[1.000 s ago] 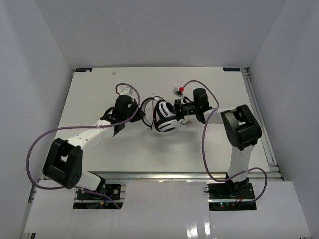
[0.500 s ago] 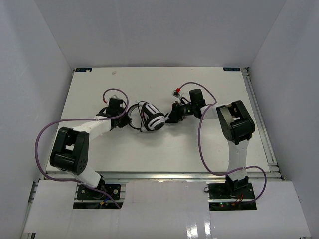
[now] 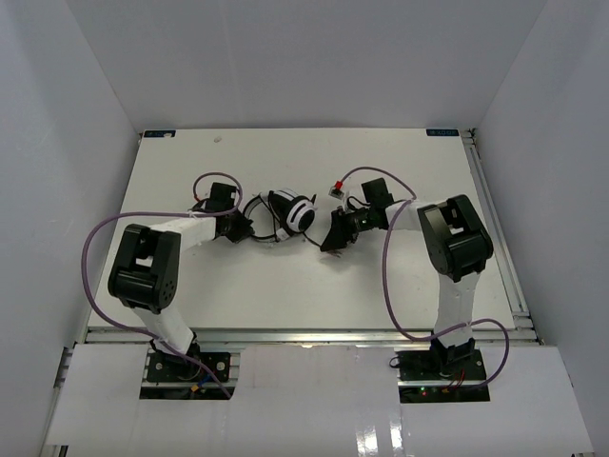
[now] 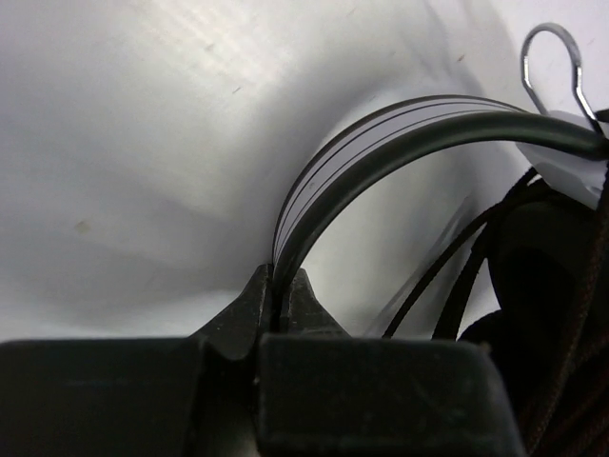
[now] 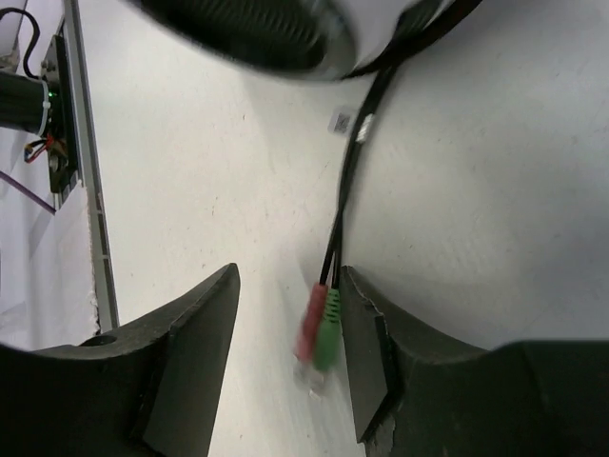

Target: Wrap the headphones

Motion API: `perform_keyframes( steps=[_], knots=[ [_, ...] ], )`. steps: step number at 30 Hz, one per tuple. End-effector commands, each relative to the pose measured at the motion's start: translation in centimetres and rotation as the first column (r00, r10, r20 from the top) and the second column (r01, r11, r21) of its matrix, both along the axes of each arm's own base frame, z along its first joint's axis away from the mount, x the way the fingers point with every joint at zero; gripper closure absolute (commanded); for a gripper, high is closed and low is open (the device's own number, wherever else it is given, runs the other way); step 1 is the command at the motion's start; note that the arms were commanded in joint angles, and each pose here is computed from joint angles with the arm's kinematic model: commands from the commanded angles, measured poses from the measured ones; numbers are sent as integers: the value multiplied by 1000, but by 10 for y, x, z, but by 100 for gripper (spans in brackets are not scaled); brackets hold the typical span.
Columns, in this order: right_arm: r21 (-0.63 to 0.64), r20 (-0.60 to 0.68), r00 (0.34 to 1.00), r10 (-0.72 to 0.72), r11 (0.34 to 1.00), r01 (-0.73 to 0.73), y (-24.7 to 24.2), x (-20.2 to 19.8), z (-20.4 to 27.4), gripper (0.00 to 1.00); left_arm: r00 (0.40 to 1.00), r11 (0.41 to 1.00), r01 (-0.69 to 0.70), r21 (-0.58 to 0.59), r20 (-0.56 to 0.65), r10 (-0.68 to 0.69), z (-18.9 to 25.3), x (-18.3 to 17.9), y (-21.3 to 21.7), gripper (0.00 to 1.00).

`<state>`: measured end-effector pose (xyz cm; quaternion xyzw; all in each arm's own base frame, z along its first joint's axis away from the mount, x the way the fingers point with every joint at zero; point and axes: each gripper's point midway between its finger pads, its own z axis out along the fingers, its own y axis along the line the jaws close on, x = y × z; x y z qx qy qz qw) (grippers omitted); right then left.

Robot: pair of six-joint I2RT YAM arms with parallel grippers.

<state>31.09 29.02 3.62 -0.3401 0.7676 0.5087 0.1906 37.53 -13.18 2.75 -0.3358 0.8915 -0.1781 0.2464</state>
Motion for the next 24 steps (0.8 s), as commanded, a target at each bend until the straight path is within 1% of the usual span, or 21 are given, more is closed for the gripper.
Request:
perform_keyframes(
  steps=[1,2,3,5,6,7,9,11,13,14,15,16,17,18,20,21,22,23,24],
  knots=[
    [-38,17,999,32,999,-31,-15,-23,12,46,997,994,-77,-73,-23,75,11,23,-10,100],
    [-43,38,999,24,999,-22,-18,-22,19,45,997,995,-76,-59,-36,74,12,24,-9,100],
    [-64,91,996,8,998,-2,-23,-18,28,44,996,997,-68,-33,-62,66,10,25,-7,100],
    [-93,165,985,-40,994,55,-38,-6,43,37,996,998,-48,31,-75,51,10,27,0,96],
    [-99,193,980,-54,992,74,-43,-3,50,32,996,998,-35,49,-77,39,11,27,2,87],
    [-115,241,968,-65,989,95,-50,1,60,21,998,998,-7,67,-63,11,14,27,4,67],
    [-151,340,936,-90,977,149,-64,8,75,3,999,995,39,95,-34,-36,25,27,6,33],
    [-160,428,898,-104,969,188,-72,10,95,9,997,990,75,122,7,-76,40,25,9,14],
    [-154,493,860,-133,959,236,-80,10,115,10,990,983,121,140,54,-130,58,24,9,5],
    [-145,528,835,-155,953,268,-84,10,128,10,984,978,147,148,80,-160,67,22,8,2],
    [-126,571,800,-186,942,310,-90,10,144,10,975,972,177,155,109,-195,78,20,7,2],
    [-118,587,782,-210,933,340,-93,10,152,10,961,966,207,152,154,-230,93,18,4,2],
    [-111,597,767,-233,924,367,-97,9,158,10,942,960,238,151,203,-266,109,14,0,2],
    [-109,613,741,-275,899,424,-105,12,164,10,916,945,284,161,245,-316,123,8,-3,2],
    [-77,634,670,-387,830,552,-121,17,182,10,852,916,353,192,339,-399,150,-8,-7,2],
    [-55,647,637,-420,807,588,-127,16,192,10,828,912,356,205,382,-410,161,-12,-6,2],
    [-48,663,600,-448,775,631,-136,17,198,10,795,905,369,212,433,-425,173,-25,-7,2],
    [-33,680,565,-467,751,660,-143,16,204,10,747,891,389,234,486,-454,184,-36,-7,2],
    [-14,699,533,-476,736,676,-148,14,212,10,685,877,400,267,548,-480,201,-45,-8,2]
  ],
)
